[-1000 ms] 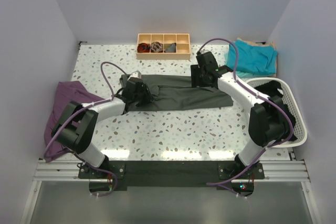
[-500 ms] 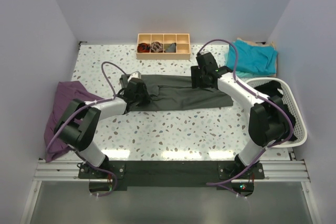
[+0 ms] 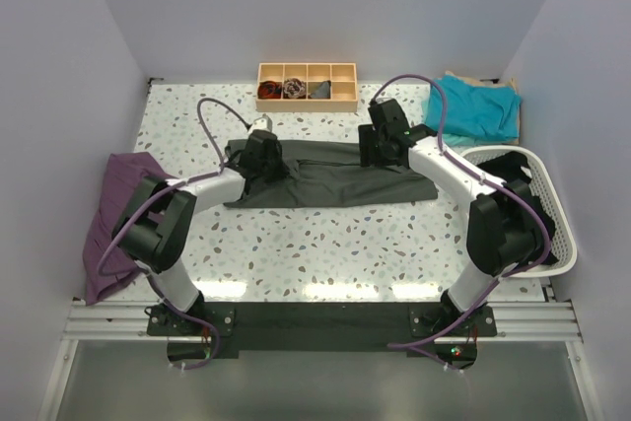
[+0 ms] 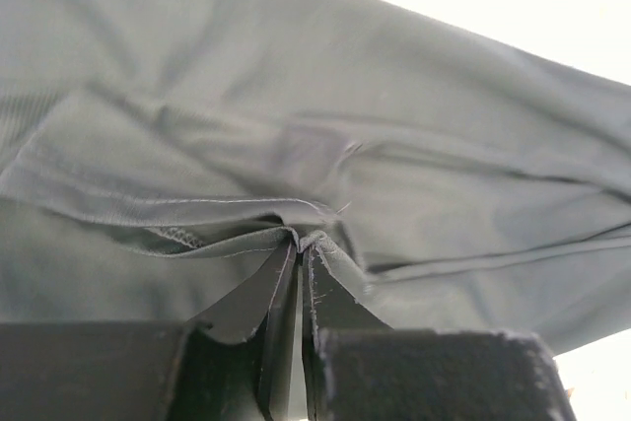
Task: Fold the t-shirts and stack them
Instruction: Fold the other side of the tshirt into a rectangle
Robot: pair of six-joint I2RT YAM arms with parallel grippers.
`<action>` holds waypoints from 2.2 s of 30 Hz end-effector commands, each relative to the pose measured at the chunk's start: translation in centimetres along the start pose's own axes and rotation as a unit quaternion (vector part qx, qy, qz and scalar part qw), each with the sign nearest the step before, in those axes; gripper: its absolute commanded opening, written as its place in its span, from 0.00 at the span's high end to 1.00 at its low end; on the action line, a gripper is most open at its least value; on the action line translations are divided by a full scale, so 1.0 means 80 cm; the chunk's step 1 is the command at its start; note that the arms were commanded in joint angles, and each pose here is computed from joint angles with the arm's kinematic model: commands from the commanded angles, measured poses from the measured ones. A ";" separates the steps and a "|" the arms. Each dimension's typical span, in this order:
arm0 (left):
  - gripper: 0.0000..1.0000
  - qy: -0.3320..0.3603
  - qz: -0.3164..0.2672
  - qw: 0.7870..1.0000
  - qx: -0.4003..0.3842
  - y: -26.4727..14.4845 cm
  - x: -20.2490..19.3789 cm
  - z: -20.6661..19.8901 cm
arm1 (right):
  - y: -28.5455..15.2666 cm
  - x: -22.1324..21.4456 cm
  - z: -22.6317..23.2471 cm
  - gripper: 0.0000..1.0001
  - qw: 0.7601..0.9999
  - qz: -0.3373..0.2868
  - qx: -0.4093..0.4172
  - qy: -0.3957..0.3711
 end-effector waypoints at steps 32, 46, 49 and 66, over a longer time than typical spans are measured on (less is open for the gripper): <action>0.42 0.090 -0.070 0.993 -0.023 -0.039 0.075 -0.025 | 0.006 -0.006 -0.012 0.35 1.000 0.004 -0.011 0.006; 0.41 0.077 -0.042 0.996 0.005 -0.014 0.040 -0.007 | 0.009 -0.009 -0.010 0.35 1.000 0.012 -0.005 0.003; 0.41 0.083 -0.042 0.996 0.007 0.002 0.043 -0.010 | 0.011 -0.011 -0.012 0.35 1.000 0.014 -0.010 0.001; 0.39 0.099 -0.060 0.993 0.003 0.047 0.080 -0.018 | 0.021 -0.019 -0.015 0.35 0.999 0.029 -0.021 -0.004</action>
Point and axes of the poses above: each gripper's point midway between its finger pads, its own y axis out along the fingers, its own z axis along the line the jaws close on, x = y × z, the point moved 8 cm from there along -y, back along the fingers, and after that the axes turned 9 degrees about y, right-handed, at the moved point
